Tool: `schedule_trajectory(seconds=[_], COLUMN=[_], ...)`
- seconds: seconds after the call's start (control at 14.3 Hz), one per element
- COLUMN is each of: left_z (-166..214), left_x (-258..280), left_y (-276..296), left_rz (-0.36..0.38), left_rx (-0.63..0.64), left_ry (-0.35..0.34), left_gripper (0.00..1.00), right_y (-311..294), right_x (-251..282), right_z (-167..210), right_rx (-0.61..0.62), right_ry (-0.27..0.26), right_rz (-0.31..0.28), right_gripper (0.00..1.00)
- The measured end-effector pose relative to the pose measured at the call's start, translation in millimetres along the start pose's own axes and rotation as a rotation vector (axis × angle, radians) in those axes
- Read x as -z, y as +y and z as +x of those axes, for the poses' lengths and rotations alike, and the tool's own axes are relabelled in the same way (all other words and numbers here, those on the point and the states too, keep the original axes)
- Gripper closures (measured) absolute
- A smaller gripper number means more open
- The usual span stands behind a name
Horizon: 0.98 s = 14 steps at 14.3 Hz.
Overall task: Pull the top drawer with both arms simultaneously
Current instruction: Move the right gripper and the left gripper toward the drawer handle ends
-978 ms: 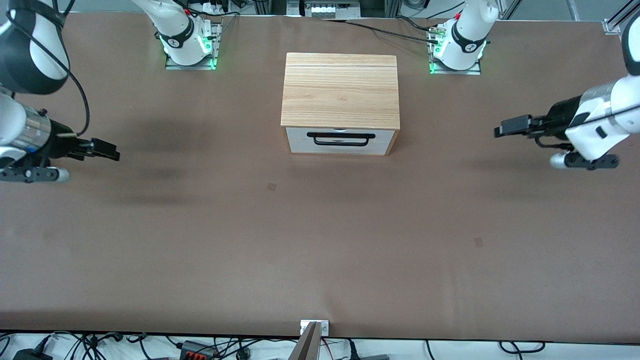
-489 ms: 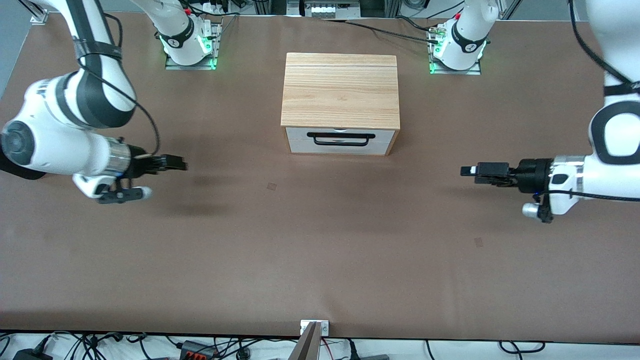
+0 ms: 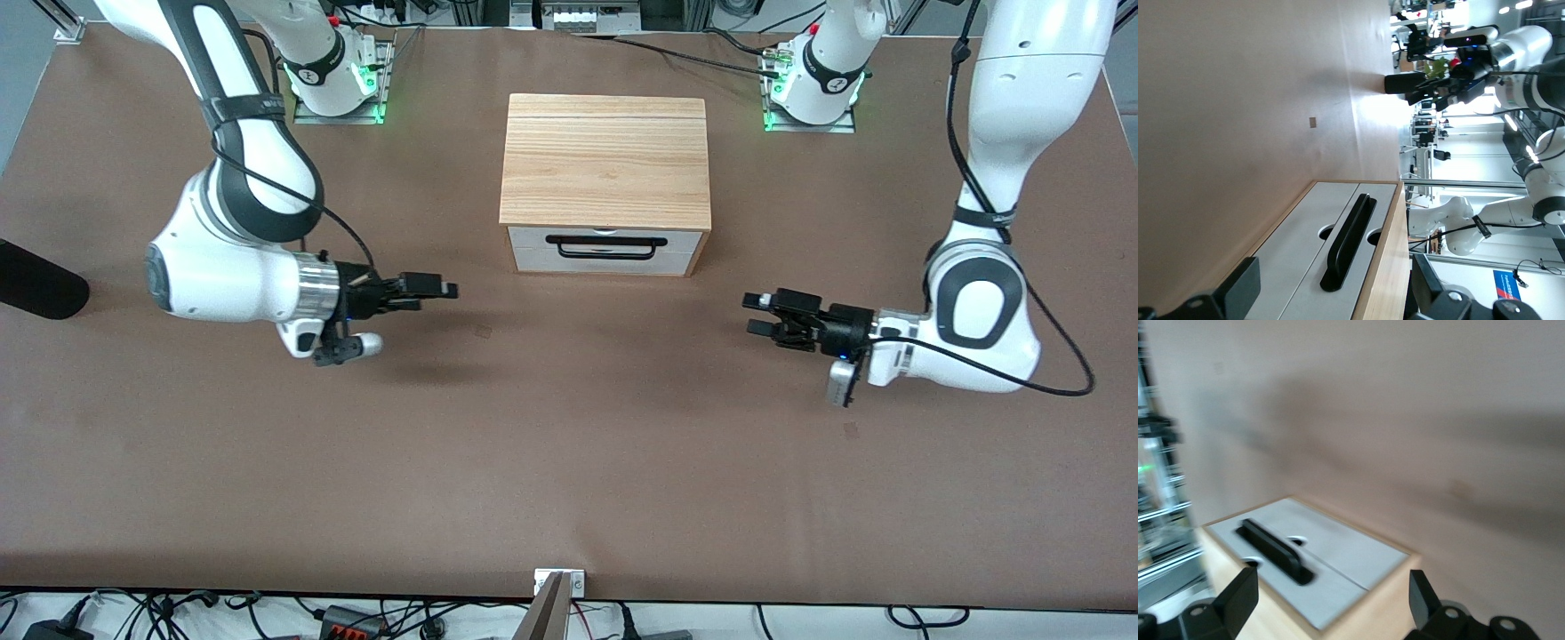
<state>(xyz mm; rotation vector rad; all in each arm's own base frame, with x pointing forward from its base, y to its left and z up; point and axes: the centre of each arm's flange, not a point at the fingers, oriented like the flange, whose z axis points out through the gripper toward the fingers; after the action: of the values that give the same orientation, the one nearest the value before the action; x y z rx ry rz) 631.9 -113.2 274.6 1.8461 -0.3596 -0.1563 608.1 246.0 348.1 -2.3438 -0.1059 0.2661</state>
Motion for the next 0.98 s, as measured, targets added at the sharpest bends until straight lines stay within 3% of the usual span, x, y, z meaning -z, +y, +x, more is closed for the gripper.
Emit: schedule_trajectory(seconds=[0.21,0.35,0.63,0.77,0.98], left_z=[-15.7,-39.1,-83.7,-95.8,-105.0], left_x=[-44.8,-81.2,-143.8,-167.6,-183.2], left_y=[-22.7,-47.8,-86.2,-91.3,-85.1], left_rz=[-0.136,-0.216,-0.429,-0.500,-0.576], left_rx=[-0.135,-0.142,-0.018,0.044,0.211], left_ry=[0.109,0.156,0.224,0.246,0.213], left_gripper=[0.00,0.00,0.00,0.00,0.00], right_y=[14.0,27.7,41.2,49.8,52.5], right_x=[-39.2,-61.3,-127.4,-158.5,-202.6], right_z=[8.8,12.1,-6.7,-19.8,-33.9], right_rx=[0.086,0.129,0.208,0.233,0.218], right_ry=[0.008,0.020,0.052,0.069,0.092], right_rz=[0.184,0.270,0.440,0.506,0.601], right_gripper=[0.00,0.00,0.00,0.00,0.00])
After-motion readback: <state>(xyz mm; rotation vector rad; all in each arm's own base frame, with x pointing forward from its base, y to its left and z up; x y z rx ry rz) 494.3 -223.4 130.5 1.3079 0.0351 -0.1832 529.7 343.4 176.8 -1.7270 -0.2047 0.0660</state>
